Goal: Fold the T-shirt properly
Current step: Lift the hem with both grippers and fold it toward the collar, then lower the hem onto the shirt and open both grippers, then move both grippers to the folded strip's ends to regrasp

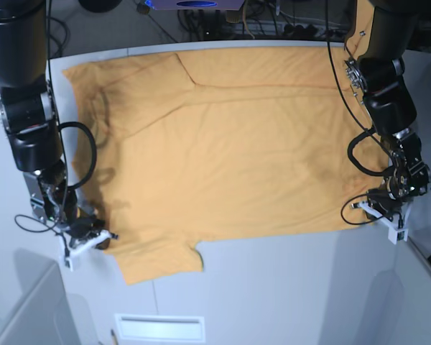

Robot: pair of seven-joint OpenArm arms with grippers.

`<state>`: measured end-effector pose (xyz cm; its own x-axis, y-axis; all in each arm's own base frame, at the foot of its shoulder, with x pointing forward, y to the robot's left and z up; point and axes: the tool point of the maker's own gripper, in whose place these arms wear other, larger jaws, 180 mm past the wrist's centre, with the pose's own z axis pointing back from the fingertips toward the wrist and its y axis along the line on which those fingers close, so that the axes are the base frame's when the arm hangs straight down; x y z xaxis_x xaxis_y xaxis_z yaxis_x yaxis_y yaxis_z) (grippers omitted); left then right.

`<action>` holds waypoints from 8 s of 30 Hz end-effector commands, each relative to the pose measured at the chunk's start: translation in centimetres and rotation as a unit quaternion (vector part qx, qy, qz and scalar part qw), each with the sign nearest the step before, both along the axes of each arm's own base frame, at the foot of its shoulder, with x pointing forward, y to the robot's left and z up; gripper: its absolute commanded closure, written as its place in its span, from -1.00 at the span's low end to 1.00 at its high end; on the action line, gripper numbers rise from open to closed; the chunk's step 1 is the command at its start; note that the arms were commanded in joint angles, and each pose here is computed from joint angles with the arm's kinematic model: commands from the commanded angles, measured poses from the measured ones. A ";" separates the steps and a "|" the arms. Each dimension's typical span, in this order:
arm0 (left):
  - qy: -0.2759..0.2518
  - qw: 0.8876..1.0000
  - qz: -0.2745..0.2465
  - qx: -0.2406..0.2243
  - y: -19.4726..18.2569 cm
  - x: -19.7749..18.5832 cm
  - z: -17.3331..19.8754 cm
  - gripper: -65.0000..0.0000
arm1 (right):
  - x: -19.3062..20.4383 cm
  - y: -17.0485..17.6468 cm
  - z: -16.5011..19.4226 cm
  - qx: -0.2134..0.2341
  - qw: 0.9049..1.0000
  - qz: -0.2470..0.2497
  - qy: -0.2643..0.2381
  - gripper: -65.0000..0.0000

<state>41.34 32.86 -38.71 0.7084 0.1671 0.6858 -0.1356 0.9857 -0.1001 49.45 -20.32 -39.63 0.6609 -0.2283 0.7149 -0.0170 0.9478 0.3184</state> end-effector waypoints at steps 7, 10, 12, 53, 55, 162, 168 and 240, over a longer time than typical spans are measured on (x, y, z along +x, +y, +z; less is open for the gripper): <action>-0.059 0.998 -0.007 -0.013 0.0 0.0 4.8 1.00 | 0.9 -0.3 3.6 -0.003 0.999 0.022 -0.046 1.00; -0.069 0.997 -0.017 0.009 -0.2 -0.7 6.2 1.00 | 0.3 -0.2 3.3 -0.005 0.998 0.029 -0.046 1.00; -0.069 0.997 -0.025 0.024 -0.4 -1.3 6.9 1.00 | 0.2 -0.1 3.4 0.000 0.998 0.029 -0.049 1.00; -0.077 0.996 -0.014 0.041 0.3 -12.9 9.4 1.00 | -8.4 -4.5 4.3 0.081 0.996 -0.019 -0.012 1.00; -0.071 0.996 -0.017 0.045 0.2 -13.4 9.2 1.00 | -9.2 -4.7 4.7 0.079 0.997 -0.017 -0.016 1.00; 0.060 0.993 -0.058 0.078 -1.4 -23.8 5.0 -0.17 | -28.1 -5.9 2.5 0.055 0.992 -0.046 0.107 0.40; 0.036 0.996 -0.055 0.064 -2.2 -22.3 5.3 -0.26 | -27.4 -5.4 2.8 0.059 0.993 -0.040 0.098 0.50; -0.054 0.997 0.058 0.016 5.4 -19.5 4.7 -0.81 | -22.6 2.7 4.5 0.088 0.995 0.005 0.046 1.00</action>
<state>20.99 37.84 -35.50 0.6409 0.2495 0.7259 -0.2579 0.9607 -0.1025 26.20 -17.33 -36.23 0.7519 -0.3428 0.5632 0.0333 0.8728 0.4869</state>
